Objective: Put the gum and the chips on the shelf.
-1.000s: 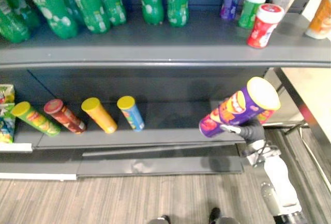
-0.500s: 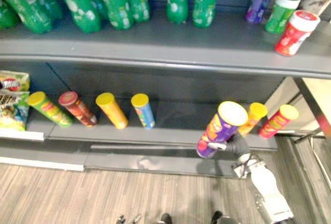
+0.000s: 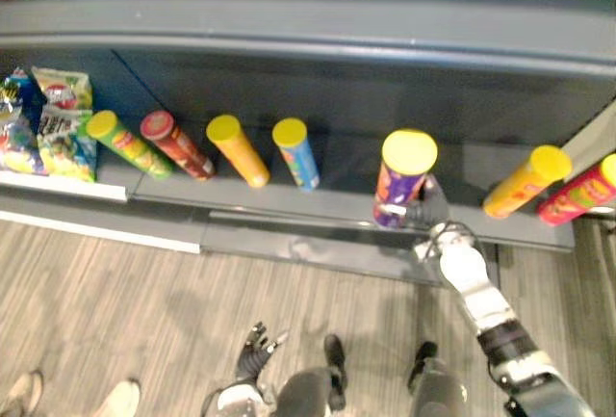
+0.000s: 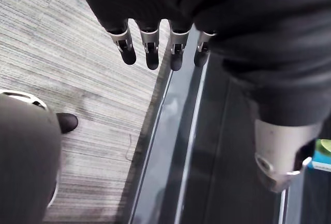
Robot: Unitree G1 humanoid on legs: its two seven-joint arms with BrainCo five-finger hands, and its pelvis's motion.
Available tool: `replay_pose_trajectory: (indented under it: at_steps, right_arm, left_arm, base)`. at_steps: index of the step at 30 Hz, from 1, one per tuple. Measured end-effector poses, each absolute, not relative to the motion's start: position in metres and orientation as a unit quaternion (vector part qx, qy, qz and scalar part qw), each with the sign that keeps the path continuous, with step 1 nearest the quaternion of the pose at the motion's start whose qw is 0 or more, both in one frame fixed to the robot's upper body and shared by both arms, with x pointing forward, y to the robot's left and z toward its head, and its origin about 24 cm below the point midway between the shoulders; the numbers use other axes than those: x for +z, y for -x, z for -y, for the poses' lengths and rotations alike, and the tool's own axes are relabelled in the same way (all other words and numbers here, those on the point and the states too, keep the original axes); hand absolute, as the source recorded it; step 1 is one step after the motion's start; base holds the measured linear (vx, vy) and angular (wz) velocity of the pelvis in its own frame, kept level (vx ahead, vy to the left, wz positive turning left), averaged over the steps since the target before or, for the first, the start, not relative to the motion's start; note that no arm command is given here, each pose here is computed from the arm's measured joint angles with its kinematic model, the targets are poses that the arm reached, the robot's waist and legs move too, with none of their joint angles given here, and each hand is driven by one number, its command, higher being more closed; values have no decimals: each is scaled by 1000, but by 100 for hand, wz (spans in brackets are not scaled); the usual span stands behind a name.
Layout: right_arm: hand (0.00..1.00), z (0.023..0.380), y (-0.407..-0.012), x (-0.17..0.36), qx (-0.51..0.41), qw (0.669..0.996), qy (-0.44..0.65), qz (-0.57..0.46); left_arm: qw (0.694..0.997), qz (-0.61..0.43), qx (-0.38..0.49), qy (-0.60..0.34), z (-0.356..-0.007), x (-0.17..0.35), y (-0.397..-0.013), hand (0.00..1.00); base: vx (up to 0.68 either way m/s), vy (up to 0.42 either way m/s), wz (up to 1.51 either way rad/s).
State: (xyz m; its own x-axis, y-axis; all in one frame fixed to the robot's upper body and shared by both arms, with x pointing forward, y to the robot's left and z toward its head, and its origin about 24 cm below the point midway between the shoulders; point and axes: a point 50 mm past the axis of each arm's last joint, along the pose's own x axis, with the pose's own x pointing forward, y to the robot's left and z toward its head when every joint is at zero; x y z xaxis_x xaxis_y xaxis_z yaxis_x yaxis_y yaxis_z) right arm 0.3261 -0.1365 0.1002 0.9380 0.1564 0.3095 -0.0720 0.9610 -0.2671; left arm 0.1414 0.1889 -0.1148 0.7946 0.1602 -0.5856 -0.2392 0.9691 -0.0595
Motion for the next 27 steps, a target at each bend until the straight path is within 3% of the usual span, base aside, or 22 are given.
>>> replay_pose_trajectory:
  at_steps: [10,27]
  right_arm:
    - [100,187,-373,150,-114,953,201,196]
    - [100,222,-389,212,-220,911,242,251]
  left_arm:
    - [955,-284,54,64,-166,-107,-160,0]
    - [959,-275,23,69,-147,-104,-177,0]
  base:
    - [-76,-45,22]
    - [-32,-95,6]
